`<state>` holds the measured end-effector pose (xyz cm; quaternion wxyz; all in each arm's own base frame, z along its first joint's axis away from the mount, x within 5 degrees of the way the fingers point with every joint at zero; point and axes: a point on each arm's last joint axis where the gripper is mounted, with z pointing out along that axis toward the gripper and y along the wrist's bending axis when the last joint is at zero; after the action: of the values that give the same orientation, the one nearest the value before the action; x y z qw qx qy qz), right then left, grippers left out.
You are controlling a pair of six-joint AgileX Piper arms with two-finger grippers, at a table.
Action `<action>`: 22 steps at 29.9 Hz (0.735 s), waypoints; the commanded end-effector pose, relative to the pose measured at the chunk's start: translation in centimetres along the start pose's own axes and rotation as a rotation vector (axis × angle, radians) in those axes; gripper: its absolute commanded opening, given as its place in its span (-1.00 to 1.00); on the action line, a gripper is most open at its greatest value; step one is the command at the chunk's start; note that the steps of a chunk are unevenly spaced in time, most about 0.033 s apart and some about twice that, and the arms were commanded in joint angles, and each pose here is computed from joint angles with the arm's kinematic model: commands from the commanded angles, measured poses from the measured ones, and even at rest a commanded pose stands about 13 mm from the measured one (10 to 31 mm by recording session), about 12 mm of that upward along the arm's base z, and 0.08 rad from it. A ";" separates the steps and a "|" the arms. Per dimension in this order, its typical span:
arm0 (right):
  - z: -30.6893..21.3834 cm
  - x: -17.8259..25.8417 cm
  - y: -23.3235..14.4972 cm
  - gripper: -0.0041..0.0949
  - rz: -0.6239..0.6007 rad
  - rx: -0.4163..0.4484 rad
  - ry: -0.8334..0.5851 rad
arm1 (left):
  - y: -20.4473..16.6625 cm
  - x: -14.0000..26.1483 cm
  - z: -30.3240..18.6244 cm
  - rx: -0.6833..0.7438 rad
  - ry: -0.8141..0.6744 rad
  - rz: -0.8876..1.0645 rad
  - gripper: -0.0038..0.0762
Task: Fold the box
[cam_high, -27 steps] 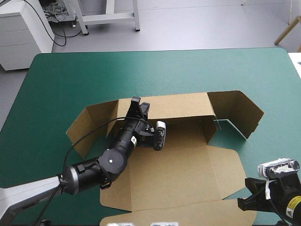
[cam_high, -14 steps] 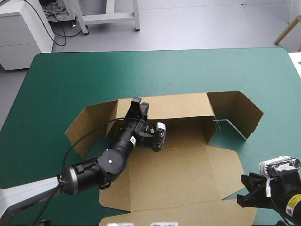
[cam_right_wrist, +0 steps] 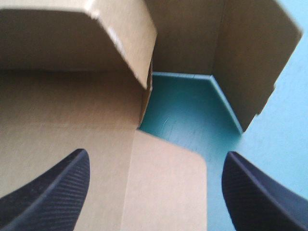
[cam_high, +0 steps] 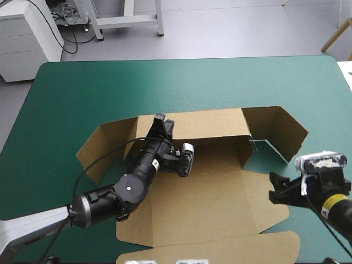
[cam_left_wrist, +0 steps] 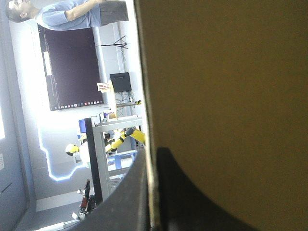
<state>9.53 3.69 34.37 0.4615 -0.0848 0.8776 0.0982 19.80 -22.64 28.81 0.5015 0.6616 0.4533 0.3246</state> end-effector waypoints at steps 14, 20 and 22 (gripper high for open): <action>4.6 -16.1 0.4 0.51 -0.182 0.311 -0.075 | 1.7 0.2 -0.8 -0.094 0.006 0.046 -0.93; 8.4 -18.8 -2.3 0.51 -0.108 0.222 0.020 | 1.8 0.3 -0.8 -0.098 0.014 0.045 -0.93; 9.8 -19.6 -3.4 0.51 -0.076 0.195 0.046 | 1.8 0.3 -0.8 -0.098 0.015 0.053 -0.93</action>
<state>27.90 4.87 42.78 0.4150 -0.0717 0.9064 -0.0341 19.81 -22.62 28.82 0.5009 0.6614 0.4530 0.3264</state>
